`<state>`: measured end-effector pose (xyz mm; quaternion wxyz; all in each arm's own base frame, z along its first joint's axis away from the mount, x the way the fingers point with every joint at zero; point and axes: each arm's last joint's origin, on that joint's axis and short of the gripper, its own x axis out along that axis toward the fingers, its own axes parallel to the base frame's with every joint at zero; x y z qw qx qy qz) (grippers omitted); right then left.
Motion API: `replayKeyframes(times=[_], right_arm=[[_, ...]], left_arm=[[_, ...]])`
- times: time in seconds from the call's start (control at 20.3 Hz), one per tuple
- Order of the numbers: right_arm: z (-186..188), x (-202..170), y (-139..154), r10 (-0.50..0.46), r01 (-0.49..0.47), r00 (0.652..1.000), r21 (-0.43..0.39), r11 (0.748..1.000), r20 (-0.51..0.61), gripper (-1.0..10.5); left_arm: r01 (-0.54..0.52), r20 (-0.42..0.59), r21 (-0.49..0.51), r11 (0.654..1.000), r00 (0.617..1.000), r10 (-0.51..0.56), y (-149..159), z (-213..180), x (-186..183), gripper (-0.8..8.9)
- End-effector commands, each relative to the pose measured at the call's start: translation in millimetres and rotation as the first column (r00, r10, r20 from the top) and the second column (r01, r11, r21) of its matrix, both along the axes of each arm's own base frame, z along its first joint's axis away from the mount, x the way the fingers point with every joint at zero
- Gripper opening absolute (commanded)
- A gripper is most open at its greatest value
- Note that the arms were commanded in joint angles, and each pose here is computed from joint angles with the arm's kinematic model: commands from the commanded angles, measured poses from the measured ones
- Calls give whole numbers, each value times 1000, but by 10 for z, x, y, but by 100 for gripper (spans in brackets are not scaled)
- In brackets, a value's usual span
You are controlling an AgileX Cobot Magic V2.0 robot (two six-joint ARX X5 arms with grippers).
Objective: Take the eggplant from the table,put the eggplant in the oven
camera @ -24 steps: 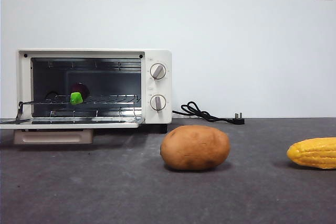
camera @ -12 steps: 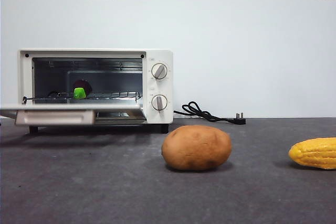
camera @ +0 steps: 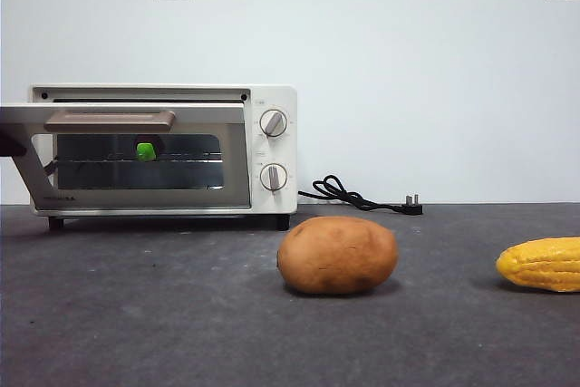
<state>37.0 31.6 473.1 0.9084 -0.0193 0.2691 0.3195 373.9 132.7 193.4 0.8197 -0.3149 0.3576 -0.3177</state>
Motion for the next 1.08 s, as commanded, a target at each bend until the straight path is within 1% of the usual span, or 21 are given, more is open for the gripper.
replayKeyframes(times=[0.05,0.15,0.34,0.54,0.69,0.89,1.08], right_arm=[[-34,-3,-3,-3,2,1000,-20,1000,-21,-8],[-34,-3,-3,-3,2,1000,-20,1000,-21,-8],[-38,0,-1,-3,2,1000,-21,1000,-23,-8],[-64,16,13,-3,2,999,-29,1000,-32,-8],[-76,25,20,-3,2,999,-33,999,-37,-8],[-76,25,20,-3,2,999,-33,999,-37,-7],[-76,25,20,-3,2,999,-33,999,-37,-2]], left_arm=[[4,29,1,1000,1000,-4,-29,40,57,-6],[-6,53,32,999,999,4,-39,73,102,-6],[-64,97,88,994,994,56,-52,124,202,-6],[-127,123,168,977,987,107,-86,169,281,-6],[-128,133,178,976,986,104,-125,230,274,-6],[-149,161,206,967,980,117,-183,524,154,-6],[-185,152,262,947,977,149,-311,848,-41,-6]])
